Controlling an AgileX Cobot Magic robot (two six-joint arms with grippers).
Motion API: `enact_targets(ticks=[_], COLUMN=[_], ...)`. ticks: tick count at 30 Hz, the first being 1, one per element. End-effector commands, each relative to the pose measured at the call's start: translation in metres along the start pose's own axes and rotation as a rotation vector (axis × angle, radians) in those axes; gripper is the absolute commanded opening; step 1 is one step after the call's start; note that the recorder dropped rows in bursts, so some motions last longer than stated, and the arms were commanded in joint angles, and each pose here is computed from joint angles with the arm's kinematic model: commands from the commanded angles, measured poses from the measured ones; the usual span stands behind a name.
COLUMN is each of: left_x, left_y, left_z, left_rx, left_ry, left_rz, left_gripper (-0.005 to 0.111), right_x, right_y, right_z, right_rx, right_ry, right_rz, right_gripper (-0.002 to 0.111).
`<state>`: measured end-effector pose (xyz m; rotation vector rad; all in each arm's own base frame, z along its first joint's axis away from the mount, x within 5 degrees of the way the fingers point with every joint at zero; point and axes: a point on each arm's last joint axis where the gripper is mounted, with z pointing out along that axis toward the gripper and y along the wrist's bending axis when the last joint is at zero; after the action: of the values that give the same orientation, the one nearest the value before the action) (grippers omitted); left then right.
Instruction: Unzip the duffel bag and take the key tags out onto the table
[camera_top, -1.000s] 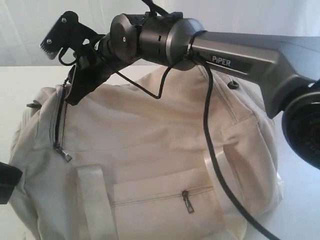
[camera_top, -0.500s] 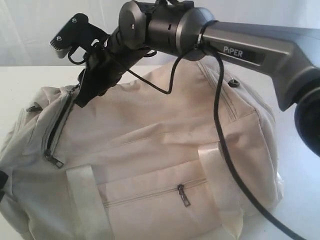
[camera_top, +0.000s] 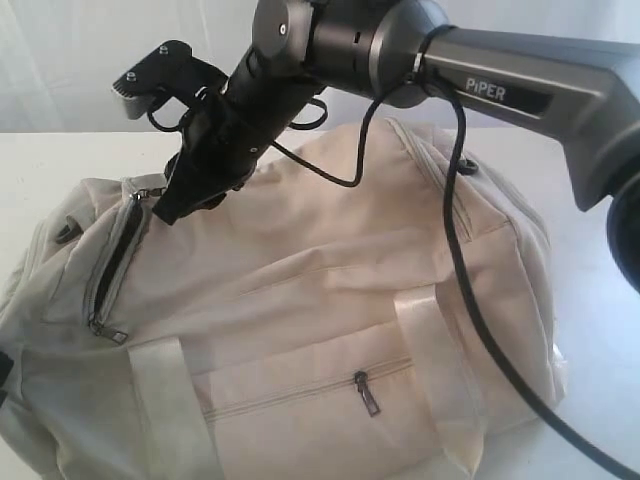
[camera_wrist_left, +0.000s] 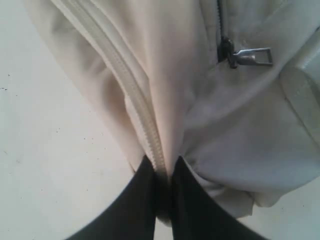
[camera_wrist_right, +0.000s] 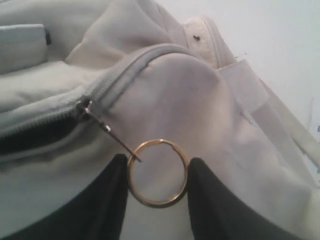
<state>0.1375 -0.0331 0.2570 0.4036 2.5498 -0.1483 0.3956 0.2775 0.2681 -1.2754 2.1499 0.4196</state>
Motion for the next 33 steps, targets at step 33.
enact_targets(ticks=[33], left_x=[0.010], left_y=[-0.003], left_z=[0.000], left_rx=[0.025], left_ry=[0.073], left_rz=[0.002], left_gripper=[0.000], right_x=[0.053], right_y=[-0.051], right_z=[0.045], right_rx=[-0.727], right_ry=[-0.168], right_rz=[0.781], right_gripper=[0.057])
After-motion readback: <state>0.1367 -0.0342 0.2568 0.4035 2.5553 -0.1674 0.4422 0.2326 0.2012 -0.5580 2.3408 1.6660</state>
